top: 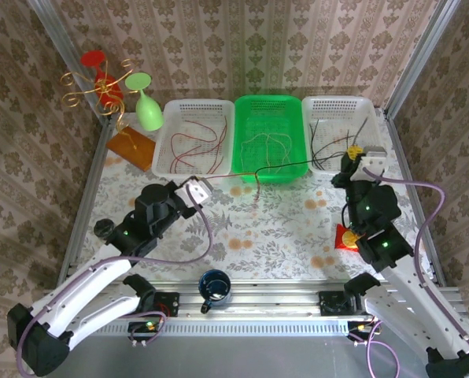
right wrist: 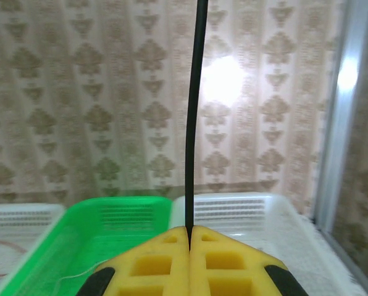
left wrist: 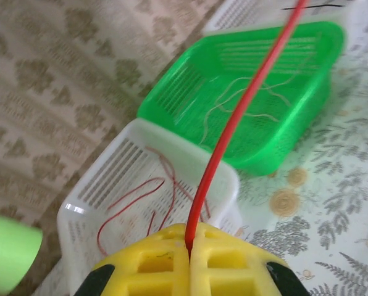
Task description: Untangle the cables
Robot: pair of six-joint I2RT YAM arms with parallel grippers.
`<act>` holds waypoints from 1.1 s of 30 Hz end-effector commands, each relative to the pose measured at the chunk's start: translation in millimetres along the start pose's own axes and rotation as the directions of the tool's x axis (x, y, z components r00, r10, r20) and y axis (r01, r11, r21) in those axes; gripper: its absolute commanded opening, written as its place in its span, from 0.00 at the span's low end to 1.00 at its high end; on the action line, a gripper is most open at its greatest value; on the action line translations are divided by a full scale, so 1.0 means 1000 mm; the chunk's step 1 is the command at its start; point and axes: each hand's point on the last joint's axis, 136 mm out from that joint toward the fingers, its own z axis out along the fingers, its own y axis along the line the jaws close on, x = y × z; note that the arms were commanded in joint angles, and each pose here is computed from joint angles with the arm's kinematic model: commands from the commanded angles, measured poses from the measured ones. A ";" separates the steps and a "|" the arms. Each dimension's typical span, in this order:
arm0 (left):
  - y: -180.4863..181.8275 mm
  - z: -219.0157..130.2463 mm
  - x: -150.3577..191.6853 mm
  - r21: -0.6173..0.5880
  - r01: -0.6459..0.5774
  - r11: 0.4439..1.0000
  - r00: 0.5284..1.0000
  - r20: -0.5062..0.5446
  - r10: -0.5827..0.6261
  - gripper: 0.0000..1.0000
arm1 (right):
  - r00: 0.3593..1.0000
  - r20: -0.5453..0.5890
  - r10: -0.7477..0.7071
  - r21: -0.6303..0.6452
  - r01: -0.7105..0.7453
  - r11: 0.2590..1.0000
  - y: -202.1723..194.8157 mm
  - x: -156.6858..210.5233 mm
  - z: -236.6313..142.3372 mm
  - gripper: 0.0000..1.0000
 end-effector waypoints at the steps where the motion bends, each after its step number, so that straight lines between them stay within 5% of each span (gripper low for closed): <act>1: 0.041 -0.015 0.008 -0.176 0.167 0.970 0.983 -0.040 -0.176 0.00 | 0.999 0.019 0.033 0.253 -0.037 0.967 -0.055 -0.001 -0.011 0.00; 14: 0.093 -0.042 0.021 -0.371 0.375 0.850 0.916 0.008 -0.401 0.00 | 0.996 0.031 0.089 0.393 -0.094 0.915 -0.097 0.008 -0.027 0.00; 33: 0.119 0.013 -0.010 -0.305 0.444 0.843 0.877 -0.043 -0.478 0.00 | 0.993 0.025 0.111 0.332 -0.113 0.936 -0.089 0.006 -0.024 0.00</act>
